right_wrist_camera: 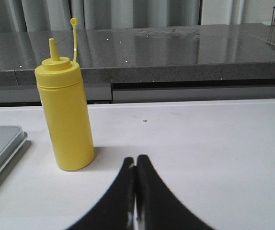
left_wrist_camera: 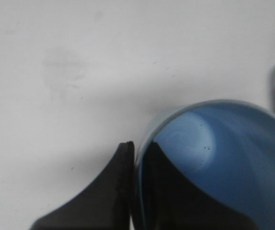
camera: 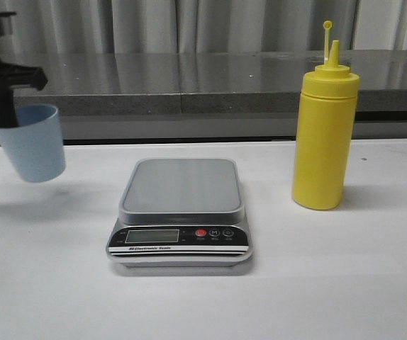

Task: Pour seasoning into cup on scale with both arms
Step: 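Lift the blue cup with the left gripper and carry it over the scale, then set the blue cup on the scale platform and release with the left gripper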

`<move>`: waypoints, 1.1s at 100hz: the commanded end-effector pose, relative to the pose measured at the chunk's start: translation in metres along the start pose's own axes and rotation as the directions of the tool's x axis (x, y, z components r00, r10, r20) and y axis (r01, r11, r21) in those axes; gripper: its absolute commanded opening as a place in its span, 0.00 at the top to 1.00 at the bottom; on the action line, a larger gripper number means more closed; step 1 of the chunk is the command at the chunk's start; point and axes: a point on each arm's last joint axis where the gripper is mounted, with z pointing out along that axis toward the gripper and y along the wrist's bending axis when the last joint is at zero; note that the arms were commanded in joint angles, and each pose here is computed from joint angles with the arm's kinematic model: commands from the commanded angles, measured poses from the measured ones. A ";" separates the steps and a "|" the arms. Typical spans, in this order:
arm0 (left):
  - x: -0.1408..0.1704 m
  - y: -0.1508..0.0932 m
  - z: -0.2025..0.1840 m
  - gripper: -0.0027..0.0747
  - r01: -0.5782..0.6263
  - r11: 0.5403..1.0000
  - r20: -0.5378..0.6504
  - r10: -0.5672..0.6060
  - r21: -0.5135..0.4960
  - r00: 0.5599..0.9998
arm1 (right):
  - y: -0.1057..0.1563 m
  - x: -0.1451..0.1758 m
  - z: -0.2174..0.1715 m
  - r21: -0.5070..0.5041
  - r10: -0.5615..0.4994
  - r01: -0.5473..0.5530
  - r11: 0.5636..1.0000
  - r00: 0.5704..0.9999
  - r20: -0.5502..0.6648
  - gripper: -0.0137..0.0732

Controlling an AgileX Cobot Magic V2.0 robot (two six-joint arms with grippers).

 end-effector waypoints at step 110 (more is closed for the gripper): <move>-0.018 -0.159 -0.015 0.78 -0.379 0.907 0.139 0.358 0.184 0.923 | 0.001 -0.014 -0.003 -0.005 -0.003 0.003 1.000 0.993 0.115 0.92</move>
